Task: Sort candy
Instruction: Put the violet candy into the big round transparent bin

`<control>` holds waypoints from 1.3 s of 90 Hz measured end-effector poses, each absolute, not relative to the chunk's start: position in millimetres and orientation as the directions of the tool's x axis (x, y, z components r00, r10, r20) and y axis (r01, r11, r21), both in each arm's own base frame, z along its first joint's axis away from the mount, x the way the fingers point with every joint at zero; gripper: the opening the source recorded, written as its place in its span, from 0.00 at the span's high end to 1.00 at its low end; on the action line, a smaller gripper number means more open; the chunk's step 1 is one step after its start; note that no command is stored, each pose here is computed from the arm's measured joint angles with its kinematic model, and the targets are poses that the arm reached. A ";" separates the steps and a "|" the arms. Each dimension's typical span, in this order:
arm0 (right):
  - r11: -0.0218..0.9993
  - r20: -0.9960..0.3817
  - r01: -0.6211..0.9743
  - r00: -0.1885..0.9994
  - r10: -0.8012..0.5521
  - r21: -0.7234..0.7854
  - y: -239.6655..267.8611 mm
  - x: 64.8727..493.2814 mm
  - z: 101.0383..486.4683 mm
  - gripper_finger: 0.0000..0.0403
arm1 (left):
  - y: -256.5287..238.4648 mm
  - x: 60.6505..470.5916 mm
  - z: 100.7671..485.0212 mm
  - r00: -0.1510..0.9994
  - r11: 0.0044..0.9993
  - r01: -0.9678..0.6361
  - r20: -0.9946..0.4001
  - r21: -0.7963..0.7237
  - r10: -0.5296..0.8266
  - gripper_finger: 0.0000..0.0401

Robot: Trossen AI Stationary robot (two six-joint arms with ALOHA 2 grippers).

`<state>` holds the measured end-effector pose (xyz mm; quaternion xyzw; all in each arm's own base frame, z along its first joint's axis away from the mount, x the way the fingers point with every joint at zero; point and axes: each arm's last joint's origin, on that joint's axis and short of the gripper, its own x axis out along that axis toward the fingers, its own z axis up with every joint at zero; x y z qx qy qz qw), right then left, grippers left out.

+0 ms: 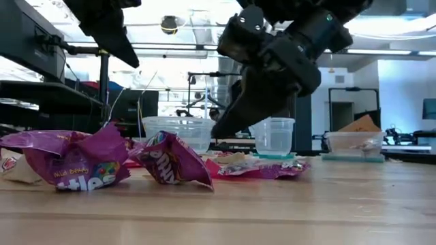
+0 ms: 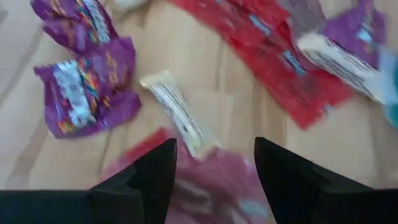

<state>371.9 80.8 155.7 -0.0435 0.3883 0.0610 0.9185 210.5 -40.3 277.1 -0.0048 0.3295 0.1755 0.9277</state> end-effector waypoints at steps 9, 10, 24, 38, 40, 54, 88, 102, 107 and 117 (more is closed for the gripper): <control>0.994 -0.742 -0.108 0.668 0.066 -0.008 78.3 364.2 168.3 0.51 | -40.4 210.8 277.5 0.724 0.939 -0.329 -0.610 0.104 0.322 0.72; 0.994 -0.742 -0.106 0.667 0.066 -0.007 78.1 363.2 170.3 0.51 | -40.4 210.9 277.6 0.725 0.939 -0.329 -0.609 0.103 0.321 0.72; 0.998 -0.722 -0.066 0.689 0.063 0.025 78.8 342.8 198.1 0.51 | -41.5 217.2 274.9 0.733 0.949 -0.303 -0.614 0.092 0.293 0.72; 0.996 -0.685 0.083 0.725 -0.066 -0.008 81.9 303.6 205.6 0.51 | -38.5 240.3 260.8 0.731 0.968 -0.249 -0.647 0.045 0.218 0.69; 0.994 -0.680 0.108 0.729 -0.082 -0.003 82.9 297.2 204.9 0.51 | -37.2 243.8 256.4 0.718 0.970 -0.239 -0.665 0.039 0.203 0.68; 0.964 -0.627 0.232 0.772 -0.102 0.129 97.3 257.6 194.3 0.51 | -28.7 257.2 226.4 0.592 0.992 -0.124 -0.803 -0.006 0.069 0.58; 0.933 -0.529 0.350 0.810 -0.255 0.086 117.4 227.3 171.1 0.51 | -25.1 264.6 200.6 0.473 0.969 0.063 -0.862 0.240 0.183 0.55; 0.936 -0.523 0.349 0.808 -0.272 0.052 115.2 228.4 171.2 0.51 | -26.1 271.9 181.0 0.409 0.955 0.134 -0.892 0.265 0.190 0.55; 0.936 -0.524 0.348 0.807 -0.272 0.051 115.8 229.1 169.8 0.51 | -26.0 274.8 172.3 0.382 0.946 0.150 -0.899 0.287 0.212 0.56; 0.937 -0.528 0.347 0.804 -0.273 0.045 117.2 230.5 166.0 0.51 | -24.9 283.1 157.5 0.368 0.926 0.131 -0.885 0.353 0.285 0.56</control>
